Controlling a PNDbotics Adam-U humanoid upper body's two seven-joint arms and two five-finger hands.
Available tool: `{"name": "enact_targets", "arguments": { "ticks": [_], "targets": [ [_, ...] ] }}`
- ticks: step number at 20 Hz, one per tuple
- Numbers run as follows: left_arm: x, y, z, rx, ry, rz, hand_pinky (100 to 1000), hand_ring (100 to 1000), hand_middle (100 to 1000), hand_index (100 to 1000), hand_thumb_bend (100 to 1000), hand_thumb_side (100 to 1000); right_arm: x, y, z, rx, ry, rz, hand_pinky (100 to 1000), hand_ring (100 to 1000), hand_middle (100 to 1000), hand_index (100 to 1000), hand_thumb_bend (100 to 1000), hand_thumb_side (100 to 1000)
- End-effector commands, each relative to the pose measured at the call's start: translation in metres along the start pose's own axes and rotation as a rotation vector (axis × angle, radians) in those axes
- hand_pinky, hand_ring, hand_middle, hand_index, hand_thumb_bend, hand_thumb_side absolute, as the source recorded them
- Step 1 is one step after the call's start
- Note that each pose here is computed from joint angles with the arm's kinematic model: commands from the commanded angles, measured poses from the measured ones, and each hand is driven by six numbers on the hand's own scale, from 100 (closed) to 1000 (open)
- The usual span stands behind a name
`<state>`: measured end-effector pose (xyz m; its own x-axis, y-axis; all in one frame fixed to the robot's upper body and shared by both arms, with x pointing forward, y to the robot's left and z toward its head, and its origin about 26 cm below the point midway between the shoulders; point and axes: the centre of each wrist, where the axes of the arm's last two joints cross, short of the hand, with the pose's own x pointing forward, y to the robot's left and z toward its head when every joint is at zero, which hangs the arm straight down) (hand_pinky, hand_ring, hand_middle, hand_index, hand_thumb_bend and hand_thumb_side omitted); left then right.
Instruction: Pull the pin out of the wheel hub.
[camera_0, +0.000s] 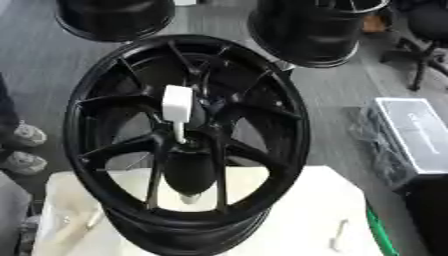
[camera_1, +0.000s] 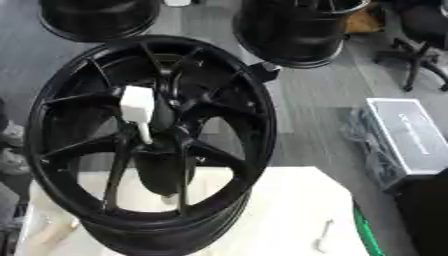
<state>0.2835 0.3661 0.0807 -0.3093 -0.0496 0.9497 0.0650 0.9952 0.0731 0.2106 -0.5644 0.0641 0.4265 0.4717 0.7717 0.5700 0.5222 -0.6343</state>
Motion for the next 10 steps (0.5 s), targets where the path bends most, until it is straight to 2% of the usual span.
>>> {"name": "enact_targets", "arguments": {
  "ticks": [1, 2, 3, 4, 5, 7, 10],
  "targets": [
    [0.008, 0.003, -0.002, 0.001, -0.021, -0.022, 549, 488, 507, 645, 671, 799, -0.024, 0.019, 0.016, -0.036, 0.103, -0.087, 777, 771, 787, 873, 100, 740],
    [0.008, 0.003, -0.002, 0.002, -0.023, -0.021, 549, 488, 507, 645, 671, 800, -0.029, 0.029, 0.022, -0.036, 0.126, -0.111, 774, 769, 785, 872, 100, 777],
    [0.008, 0.003, -0.001, 0.004, -0.025, -0.019, 549, 488, 507, 645, 671, 799, -0.033, 0.039, 0.028, -0.034, 0.143, -0.134, 770, 765, 781, 871, 100, 668],
    [0.008, 0.003, -0.001, 0.006, -0.025, -0.016, 549, 488, 508, 645, 671, 799, -0.034, 0.047, 0.033, -0.034, 0.153, -0.153, 767, 761, 777, 870, 100, 794],
    [0.007, 0.003, -0.001, 0.008, -0.025, -0.014, 549, 488, 508, 645, 671, 799, -0.033, 0.054, 0.037, -0.035, 0.156, -0.17, 761, 754, 770, 867, 100, 793],
    [0.006, 0.002, -0.001, 0.008, -0.023, -0.007, 549, 489, 508, 645, 671, 799, -0.026, 0.068, 0.043, -0.036, 0.135, -0.2, 742, 722, 740, 855, 100, 746],
    [0.005, 0.001, 0.0, 0.009, -0.021, -0.001, 549, 489, 508, 645, 670, 800, -0.004, 0.085, 0.051, -0.03, 0.061, -0.236, 724, 678, 709, 839, 100, 699]
  ]
}}
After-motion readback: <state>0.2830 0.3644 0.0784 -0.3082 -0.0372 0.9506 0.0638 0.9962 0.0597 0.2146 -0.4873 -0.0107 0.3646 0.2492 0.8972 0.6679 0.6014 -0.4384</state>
